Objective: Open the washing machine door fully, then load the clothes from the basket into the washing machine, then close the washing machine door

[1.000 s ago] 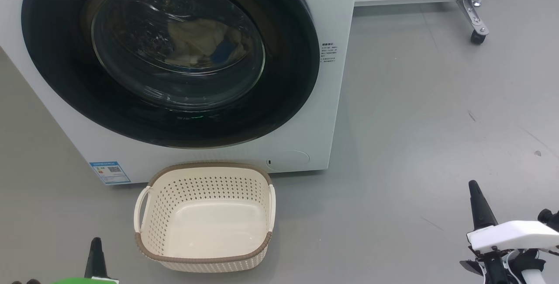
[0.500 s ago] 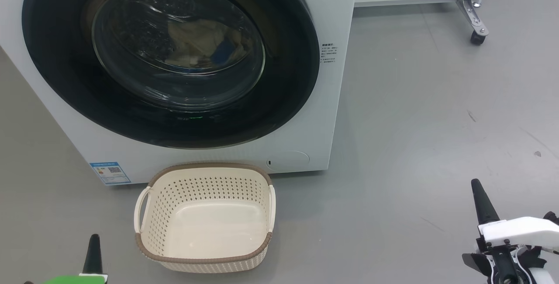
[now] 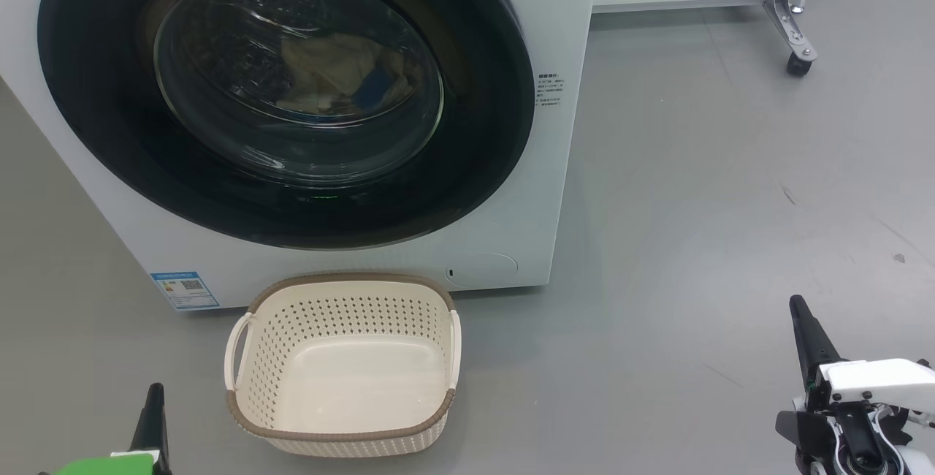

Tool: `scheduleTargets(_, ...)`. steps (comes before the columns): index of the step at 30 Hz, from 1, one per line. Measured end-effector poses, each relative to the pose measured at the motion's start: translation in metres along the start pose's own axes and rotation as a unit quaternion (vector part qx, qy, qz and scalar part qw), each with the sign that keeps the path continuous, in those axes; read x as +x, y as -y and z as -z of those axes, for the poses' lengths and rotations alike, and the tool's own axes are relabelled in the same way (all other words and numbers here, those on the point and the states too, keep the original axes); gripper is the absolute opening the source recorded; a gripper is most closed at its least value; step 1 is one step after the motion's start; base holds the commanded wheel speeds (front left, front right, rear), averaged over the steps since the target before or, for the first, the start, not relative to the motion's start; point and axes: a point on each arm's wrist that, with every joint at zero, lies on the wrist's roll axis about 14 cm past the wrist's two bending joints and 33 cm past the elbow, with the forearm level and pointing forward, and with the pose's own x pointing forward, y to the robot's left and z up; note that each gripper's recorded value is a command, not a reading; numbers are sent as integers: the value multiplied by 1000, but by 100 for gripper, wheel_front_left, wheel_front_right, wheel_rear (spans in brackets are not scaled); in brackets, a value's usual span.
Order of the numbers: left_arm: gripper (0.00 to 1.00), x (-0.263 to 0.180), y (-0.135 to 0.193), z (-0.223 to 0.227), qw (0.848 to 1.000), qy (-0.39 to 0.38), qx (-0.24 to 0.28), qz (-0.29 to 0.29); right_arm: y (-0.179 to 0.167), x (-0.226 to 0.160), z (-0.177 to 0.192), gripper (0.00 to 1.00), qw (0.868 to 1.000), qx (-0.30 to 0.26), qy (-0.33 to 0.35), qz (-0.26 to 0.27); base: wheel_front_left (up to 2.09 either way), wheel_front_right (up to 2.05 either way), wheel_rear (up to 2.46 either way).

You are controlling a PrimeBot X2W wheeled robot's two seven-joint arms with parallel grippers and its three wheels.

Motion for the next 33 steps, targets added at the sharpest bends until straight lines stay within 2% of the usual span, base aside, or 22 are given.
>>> scheduleTargets(15,0,2,7,-6,996,0,-90,18,-4,4,-4,0,995,104,5,-6,0,0,0)
scheduleTargets(33,0,2,9,-6,996,0,-91,21,-2,4,-5,0,994,105,7,-2,0,0,0)
